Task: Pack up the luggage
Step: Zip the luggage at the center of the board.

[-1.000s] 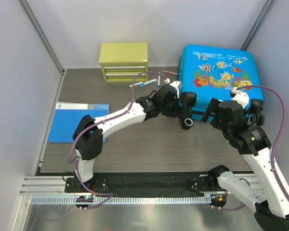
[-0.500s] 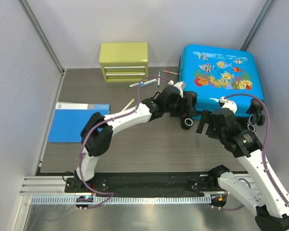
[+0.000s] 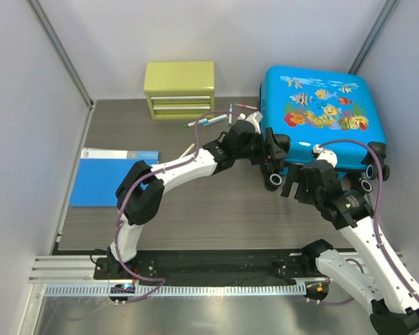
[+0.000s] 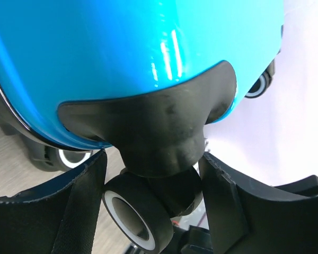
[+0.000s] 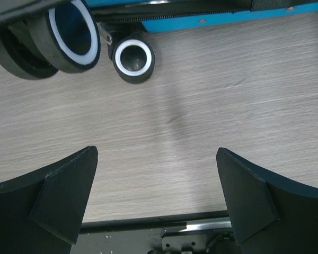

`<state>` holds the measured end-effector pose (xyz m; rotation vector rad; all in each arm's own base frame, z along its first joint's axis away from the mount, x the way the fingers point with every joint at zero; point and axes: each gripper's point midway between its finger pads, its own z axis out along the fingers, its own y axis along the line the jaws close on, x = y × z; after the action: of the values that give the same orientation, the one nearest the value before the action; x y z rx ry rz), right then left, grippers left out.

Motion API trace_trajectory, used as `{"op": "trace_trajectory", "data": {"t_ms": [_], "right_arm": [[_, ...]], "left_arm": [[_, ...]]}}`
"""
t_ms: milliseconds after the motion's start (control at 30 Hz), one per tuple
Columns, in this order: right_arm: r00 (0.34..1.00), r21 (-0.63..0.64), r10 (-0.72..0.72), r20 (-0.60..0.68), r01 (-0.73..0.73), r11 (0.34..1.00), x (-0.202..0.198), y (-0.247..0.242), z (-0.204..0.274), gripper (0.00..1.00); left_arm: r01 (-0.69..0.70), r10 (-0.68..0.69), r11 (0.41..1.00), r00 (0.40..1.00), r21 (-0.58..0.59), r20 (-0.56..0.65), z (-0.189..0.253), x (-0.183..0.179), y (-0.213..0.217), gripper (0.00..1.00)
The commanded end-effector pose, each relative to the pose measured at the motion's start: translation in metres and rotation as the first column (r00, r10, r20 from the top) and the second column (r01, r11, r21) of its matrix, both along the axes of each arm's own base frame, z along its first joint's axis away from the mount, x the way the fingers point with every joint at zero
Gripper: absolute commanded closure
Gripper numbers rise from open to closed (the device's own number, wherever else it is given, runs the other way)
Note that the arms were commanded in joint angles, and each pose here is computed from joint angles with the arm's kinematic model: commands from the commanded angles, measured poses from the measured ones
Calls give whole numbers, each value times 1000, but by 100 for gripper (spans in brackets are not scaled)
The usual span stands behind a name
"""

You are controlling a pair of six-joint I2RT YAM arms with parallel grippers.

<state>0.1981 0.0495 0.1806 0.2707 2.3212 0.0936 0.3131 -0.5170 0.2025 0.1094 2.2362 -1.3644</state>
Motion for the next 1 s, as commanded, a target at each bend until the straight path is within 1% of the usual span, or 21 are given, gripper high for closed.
{"op": "trace_trajectory", "data": {"t_ms": [0,100,167,233,267,300,367,400,467,567,600,633,700,733,767,800,833,867,900,933,967], "right_arm": [[996,19,-41,80,40,999,15,-1,10,0],[993,29,-53,104,50,998,20,0,8,0],[991,30,-65,118,62,998,25,0,7,0],[989,20,-79,123,78,997,28,-3,6,0],[989,22,-83,122,81,996,29,-3,6,0],[989,20,-87,121,85,996,29,-3,5,0],[986,27,-103,128,100,995,30,-4,7,0],[985,29,-111,133,108,994,30,-5,8,0],[982,33,-126,137,122,992,30,-7,8,0],[981,35,-142,132,139,990,28,-8,3,0],[982,38,-139,132,135,990,29,-7,2,0],[984,39,-130,122,126,991,28,-6,-2,0],[987,35,-111,118,107,994,29,-3,-4,0],[988,31,-108,115,105,994,29,-3,-5,0],[988,24,-106,115,104,994,30,-4,-4,0],[988,14,-109,110,108,994,30,-5,-4,0],[986,11,-123,115,123,992,30,-7,1,0],[981,-7,-149,123,151,988,30,-13,4,0],[979,-25,-168,116,172,985,27,-19,5,0],[973,-18,-192,124,196,980,28,-21,10,0],[965,-39,-228,132,235,971,29,-28,12,0]], "left_arm": [[75,-59,969,995,-235,76,70,-7,-16,34],[67,-58,977,997,-205,50,60,-6,-11,35],[59,-53,986,998,-155,40,51,-5,-7,36],[48,-43,988,998,-143,41,49,-2,-3,44],[47,-42,987,999,-151,35,50,-2,-2,48],[50,-47,986,999,-157,23,49,0,-2,55],[52,-50,980,999,-192,17,56,1,-3,63],[55,-54,978,998,-200,13,56,0,-3,74],[63,-60,972,998,-226,18,62,0,-4,89],[79,-72,957,997,-278,34,76,0,-5,100],[69,-68,953,998,-295,15,76,0,-4,100],[72,-66,942,997,-327,30,86,1,-3,100],[72,-70,939,997,-337,20,87,3,-2,97],[65,-69,947,998,-315,0,84,3,1,89],[49,-53,954,999,-295,-6,82,7,5,66],[38,-42,961,999,-274,-9,80,9,9,53],[28,-31,979,999,-201,-13,66,11,17,43],[-9,10,986,1000,-164,7,69,16,27,33],[-25,28,992,999,-124,19,68,19,33,31],[-29,29,999,999,-21,25,50,18,44,30],[-44,44,999,998,19,39,51,18,52,29]]}}
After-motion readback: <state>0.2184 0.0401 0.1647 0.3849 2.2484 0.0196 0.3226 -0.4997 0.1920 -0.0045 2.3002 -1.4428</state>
